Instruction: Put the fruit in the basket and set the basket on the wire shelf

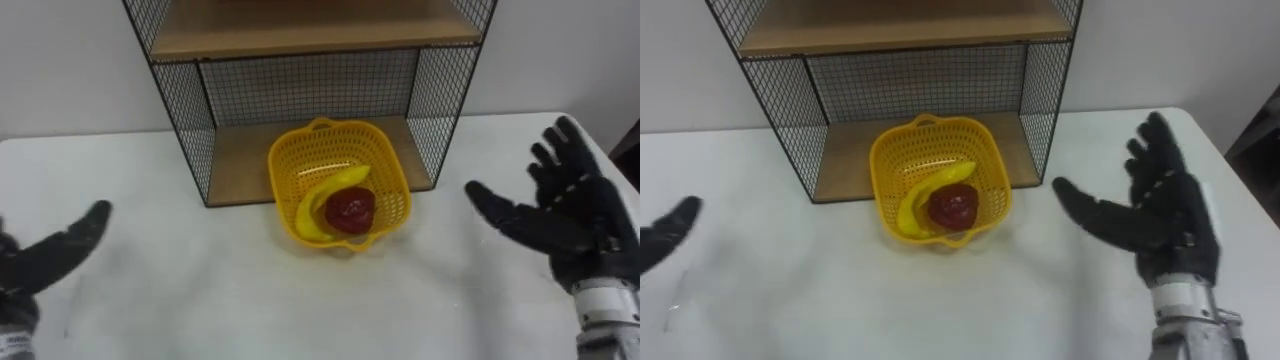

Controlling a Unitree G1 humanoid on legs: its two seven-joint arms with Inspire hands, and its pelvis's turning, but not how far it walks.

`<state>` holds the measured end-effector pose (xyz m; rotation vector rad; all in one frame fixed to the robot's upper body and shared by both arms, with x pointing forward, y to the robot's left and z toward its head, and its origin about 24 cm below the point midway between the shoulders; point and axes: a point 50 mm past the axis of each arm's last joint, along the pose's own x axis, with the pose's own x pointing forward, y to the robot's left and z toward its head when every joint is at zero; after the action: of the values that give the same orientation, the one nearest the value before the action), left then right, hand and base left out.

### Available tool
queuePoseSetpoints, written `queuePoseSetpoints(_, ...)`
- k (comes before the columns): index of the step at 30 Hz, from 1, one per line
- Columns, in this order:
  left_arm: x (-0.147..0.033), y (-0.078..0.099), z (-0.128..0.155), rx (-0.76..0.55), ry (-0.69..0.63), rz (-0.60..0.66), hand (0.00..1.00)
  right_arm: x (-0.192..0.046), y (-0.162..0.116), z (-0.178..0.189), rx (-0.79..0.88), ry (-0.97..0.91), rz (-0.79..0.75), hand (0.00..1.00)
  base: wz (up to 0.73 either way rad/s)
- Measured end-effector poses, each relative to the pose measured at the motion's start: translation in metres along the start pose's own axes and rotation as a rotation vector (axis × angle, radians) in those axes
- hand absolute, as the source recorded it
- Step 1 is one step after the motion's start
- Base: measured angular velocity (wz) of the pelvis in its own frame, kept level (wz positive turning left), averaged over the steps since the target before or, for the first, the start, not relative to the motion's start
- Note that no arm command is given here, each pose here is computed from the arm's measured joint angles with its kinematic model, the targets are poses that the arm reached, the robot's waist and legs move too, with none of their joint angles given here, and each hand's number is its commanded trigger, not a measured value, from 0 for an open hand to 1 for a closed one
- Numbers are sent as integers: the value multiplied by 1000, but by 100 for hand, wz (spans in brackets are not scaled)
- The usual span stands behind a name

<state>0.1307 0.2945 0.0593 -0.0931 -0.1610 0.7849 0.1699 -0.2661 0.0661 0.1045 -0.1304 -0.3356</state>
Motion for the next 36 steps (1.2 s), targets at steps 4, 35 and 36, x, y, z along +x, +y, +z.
queuePoseSetpoints(4,9,39,44,0,-234,300,0,-2,-30,36,-52,-159,-215,0,-1)
queuePoseSetpoints(35,-237,213,-122,298,1092,1489,0,-297,-122,-156,177,1151,-1885,0,-3)
queuePoseSetpoints(36,-236,208,-129,370,1182,1319,0,-300,-113,-162,135,1271,-1777,0,49)
